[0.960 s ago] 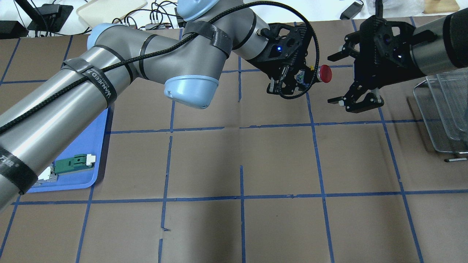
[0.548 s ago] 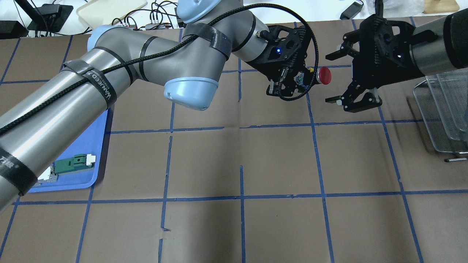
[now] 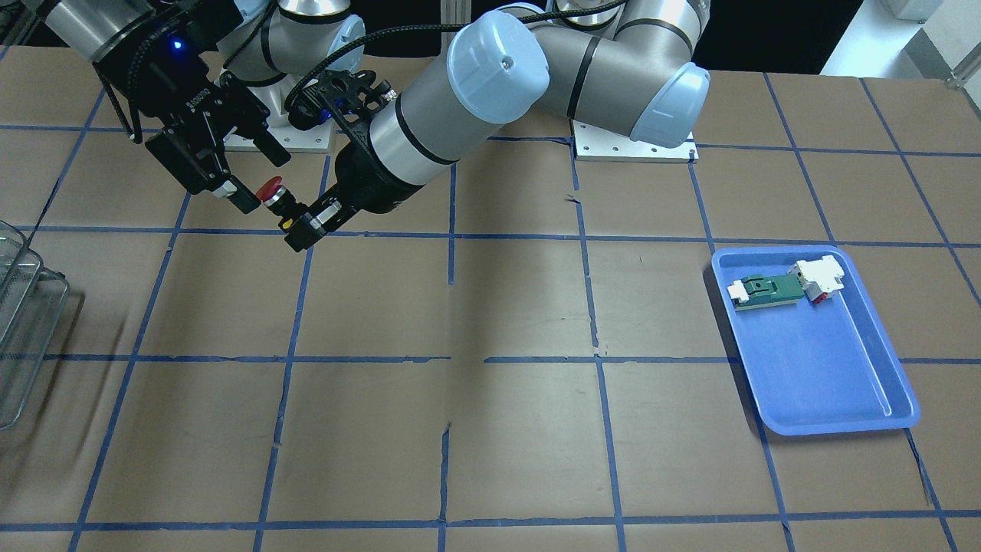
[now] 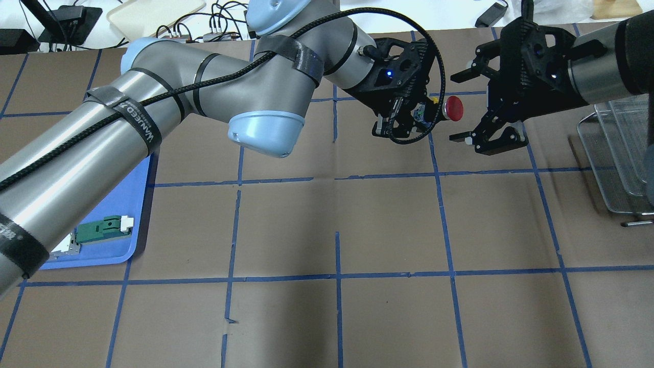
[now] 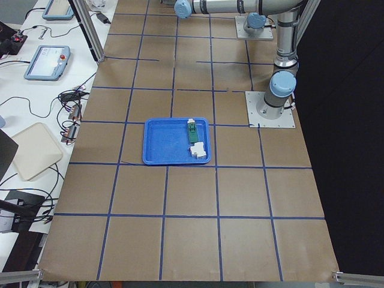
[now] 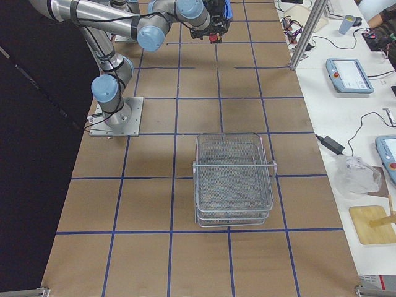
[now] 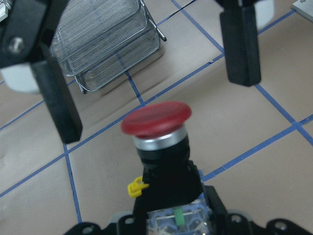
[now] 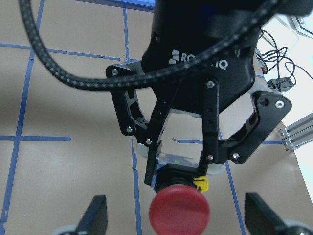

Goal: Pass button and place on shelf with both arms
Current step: 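Hold the button still while the right gripper lowers around its red cap, then close the right gripper on the button and open the left gripper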

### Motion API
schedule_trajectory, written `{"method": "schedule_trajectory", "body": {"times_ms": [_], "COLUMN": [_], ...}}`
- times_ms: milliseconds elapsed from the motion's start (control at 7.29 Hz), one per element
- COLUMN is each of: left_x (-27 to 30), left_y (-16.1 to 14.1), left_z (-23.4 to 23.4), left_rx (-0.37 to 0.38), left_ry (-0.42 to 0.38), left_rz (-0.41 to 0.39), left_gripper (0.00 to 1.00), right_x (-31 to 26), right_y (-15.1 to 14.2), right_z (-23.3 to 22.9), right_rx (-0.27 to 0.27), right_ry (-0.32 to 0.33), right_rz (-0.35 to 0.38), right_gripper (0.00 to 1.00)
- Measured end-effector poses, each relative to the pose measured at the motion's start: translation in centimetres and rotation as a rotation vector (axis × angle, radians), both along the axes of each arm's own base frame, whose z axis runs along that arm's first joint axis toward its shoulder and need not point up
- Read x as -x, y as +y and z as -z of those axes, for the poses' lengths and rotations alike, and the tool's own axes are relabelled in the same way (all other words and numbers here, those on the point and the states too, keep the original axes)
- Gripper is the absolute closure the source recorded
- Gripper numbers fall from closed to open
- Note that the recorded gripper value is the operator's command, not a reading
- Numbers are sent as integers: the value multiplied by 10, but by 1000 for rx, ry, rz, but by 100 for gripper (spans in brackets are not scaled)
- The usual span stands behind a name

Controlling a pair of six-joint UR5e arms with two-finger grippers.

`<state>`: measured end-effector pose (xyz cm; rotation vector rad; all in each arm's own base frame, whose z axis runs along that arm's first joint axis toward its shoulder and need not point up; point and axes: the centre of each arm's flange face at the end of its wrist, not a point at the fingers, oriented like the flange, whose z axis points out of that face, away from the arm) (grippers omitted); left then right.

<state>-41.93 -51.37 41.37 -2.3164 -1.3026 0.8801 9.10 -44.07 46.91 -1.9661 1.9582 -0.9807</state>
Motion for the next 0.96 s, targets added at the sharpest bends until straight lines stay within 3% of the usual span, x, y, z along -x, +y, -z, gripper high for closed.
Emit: {"method": "schedule_trajectory", "body": {"times_ms": [137, 274, 411, 548, 960], "left_x": [0, 0, 0, 0, -1], "left_y": [1, 1, 1, 1, 0], "left_z": [-1, -1, -1, 0, 0], "left_rx": [1, 0, -1, -1, -1], "left_ry": [1, 1, 1, 0, -1], "left_rz": [0, 0, 0, -1, -2], "left_gripper": [100, 100, 100, 100, 100], "right_x": [0, 1, 1, 0, -1], "right_y": [-1, -3, -5, -6, -7], "right_z": [2, 5, 7, 7, 2], "right_rx": [-7, -19, -30, -31, -11], "right_ry": [-3, -8, -12, -20, -37], "right_rz": [4, 8, 12, 12, 3], "right_gripper": [0, 19, 45, 80, 99]}}
